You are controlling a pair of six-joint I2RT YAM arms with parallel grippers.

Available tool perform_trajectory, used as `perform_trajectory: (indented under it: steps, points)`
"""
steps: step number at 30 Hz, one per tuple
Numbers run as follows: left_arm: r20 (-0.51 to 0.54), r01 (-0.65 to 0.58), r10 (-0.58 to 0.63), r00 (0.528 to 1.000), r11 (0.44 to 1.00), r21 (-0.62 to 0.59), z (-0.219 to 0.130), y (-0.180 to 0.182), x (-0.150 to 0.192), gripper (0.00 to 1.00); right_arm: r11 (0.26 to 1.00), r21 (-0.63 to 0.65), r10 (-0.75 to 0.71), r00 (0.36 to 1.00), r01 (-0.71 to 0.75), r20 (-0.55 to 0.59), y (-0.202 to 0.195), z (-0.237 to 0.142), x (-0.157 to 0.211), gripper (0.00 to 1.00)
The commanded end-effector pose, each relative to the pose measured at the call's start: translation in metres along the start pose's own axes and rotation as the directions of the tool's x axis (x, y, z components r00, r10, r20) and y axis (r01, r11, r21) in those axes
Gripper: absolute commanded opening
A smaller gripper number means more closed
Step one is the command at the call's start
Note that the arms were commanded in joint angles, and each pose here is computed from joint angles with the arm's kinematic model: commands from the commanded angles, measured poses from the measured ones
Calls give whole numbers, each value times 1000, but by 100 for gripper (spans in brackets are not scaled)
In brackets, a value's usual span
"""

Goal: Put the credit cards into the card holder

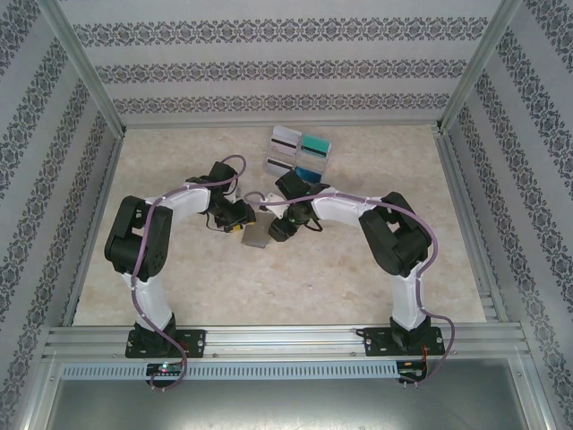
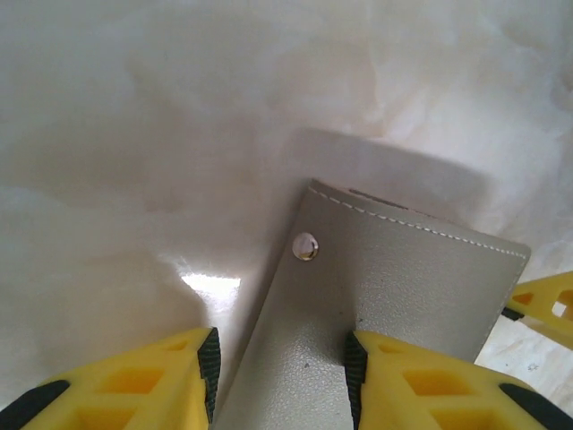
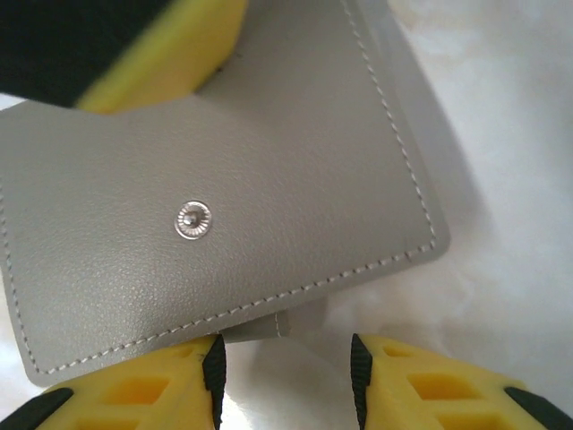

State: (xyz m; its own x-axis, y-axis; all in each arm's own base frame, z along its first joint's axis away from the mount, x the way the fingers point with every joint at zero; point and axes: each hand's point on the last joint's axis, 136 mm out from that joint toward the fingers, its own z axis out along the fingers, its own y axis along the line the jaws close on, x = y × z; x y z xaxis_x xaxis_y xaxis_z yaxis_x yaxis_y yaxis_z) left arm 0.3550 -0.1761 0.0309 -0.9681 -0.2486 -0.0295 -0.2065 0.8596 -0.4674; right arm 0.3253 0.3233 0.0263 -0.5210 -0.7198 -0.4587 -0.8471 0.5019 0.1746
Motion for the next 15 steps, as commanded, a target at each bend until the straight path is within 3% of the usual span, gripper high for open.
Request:
perform_trajectory:
  steps: [1,9,15]
  points:
    - [-21,5,-5,1000,1000,12,11,0,6,44,997,-67,-37,999,38,9,15,3,-5,44]
    - [-48,30,-28,998,999,30,25,4,12,42,991,-124,-36,999,41,36,25,13,-12,45]
    - [-56,40,-39,998,999,17,31,12,18,28,987,-153,-36,997,46,70,42,17,-19,47]
